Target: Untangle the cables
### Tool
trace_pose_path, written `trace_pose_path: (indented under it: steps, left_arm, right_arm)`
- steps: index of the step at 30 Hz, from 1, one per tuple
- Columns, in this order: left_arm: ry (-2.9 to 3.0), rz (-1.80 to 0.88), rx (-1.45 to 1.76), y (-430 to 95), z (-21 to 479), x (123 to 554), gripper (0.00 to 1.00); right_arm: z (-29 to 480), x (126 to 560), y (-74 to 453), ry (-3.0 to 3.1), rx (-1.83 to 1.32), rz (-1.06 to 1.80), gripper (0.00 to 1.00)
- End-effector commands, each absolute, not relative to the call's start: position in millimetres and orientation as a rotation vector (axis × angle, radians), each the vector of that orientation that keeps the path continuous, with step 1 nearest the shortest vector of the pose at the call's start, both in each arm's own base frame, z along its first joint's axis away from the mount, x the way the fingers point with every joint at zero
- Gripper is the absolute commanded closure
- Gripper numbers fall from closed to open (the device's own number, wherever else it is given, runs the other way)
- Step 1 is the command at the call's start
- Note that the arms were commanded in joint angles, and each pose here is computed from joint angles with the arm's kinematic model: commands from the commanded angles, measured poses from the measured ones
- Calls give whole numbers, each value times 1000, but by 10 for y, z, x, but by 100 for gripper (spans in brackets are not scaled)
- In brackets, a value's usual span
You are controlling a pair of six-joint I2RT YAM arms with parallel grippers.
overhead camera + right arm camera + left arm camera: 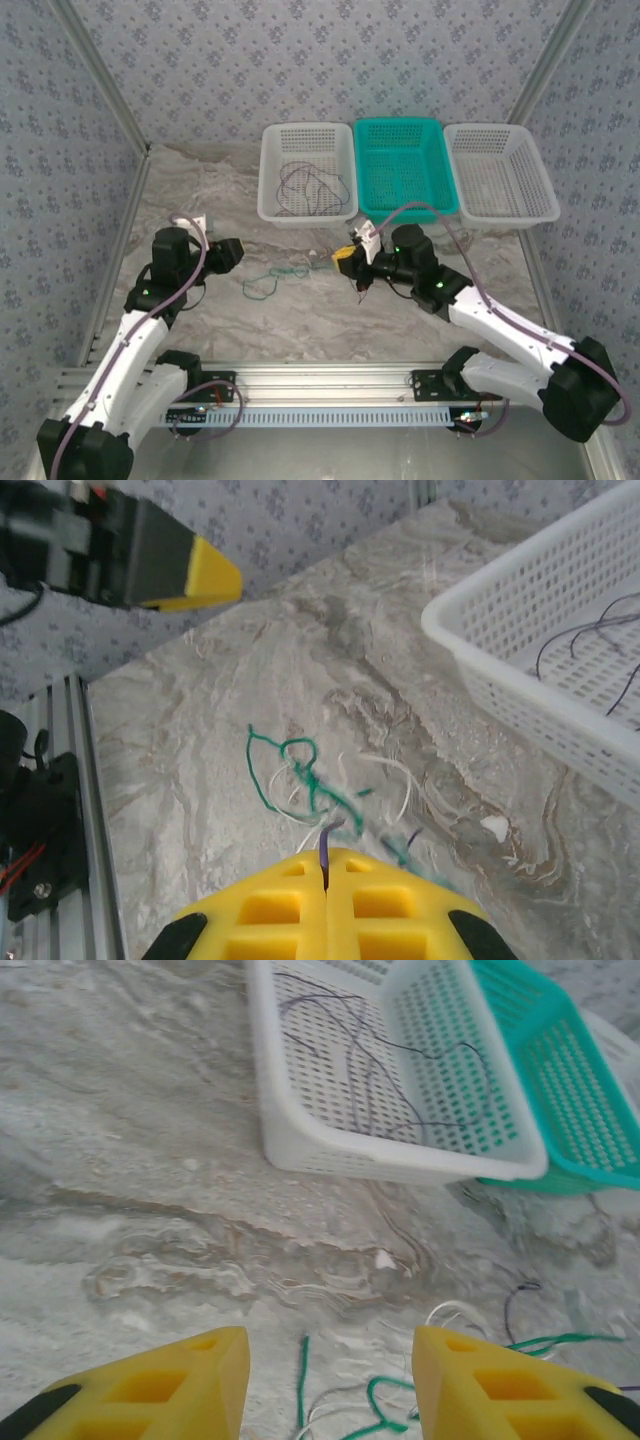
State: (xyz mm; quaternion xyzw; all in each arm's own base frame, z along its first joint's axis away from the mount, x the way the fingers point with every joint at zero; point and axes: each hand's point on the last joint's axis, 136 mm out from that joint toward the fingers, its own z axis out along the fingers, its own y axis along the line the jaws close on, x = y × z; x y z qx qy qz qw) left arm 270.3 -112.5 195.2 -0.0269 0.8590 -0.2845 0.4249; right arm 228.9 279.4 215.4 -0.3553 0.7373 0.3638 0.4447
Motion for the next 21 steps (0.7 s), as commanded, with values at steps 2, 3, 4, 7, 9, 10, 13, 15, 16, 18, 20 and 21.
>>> trace_pose_path:
  steps: [2, 3, 4, 7, 9, 10, 13, 15, 16, 18, 20, 21]
  left_arm:
    - [2140, -874, 45, -1444, 1874, 2572, 45]
    - [2148, -892, 62, -1508, 1836, 2547, 42]
    - [2160, -899, 82, -1575, 1795, 2523, 39]
    - [2216, -900, 134, -1739, 1678, 2491, 34]
    - [2254, -910, 167, -1877, 1620, 2497, 32]
    - [2278, -913, 196, -1964, 1592, 2501, 31]
    - [2383, -837, 273, -2183, 1434, 2538, 28]
    - [2444, -792, 344, -2366, 1330, 2554, 27]
    - [2472, -763, 357, -2452, 1274, 2583, 27]
    - [2510, -734, 357, -2617, 1171, 2654, 28]
    - [2542, -737, 358, -2817, 1069, 2716, 34]
    - [2554, -734, 367, -2895, 1018, 2741, 38]
  right_arm:
    - [1831, 2339, 2906, 1887, -947, 897, 100]
    - [1759, 2350, 2924, 1912, -952, 900, 100]
    - [1673, 2341, 2950, 1940, -969, 911, 100]
    - [1444, 2321, 2993, 2022, -996, 940, 100]
    - [1308, 2302, 2999, 2074, -992, 962, 100]
    - [1241, 2289, 3002, 2098, -987, 970, 100]
    - [1070, 2251, 2968, 2172, -957, 981, 100]
    - [1004, 2231, 2928, 2206, -929, 976, 100]
    - [962, 2209, 2900, 2226, -915, 974, 100]
    - [929, 2182, 2852, 2242, -884, 967, 100]
    - [914, 2150, 2799, 2247, -859, 958, 100]
    - [892, 2135, 2764, 2254, -849, 947, 100]
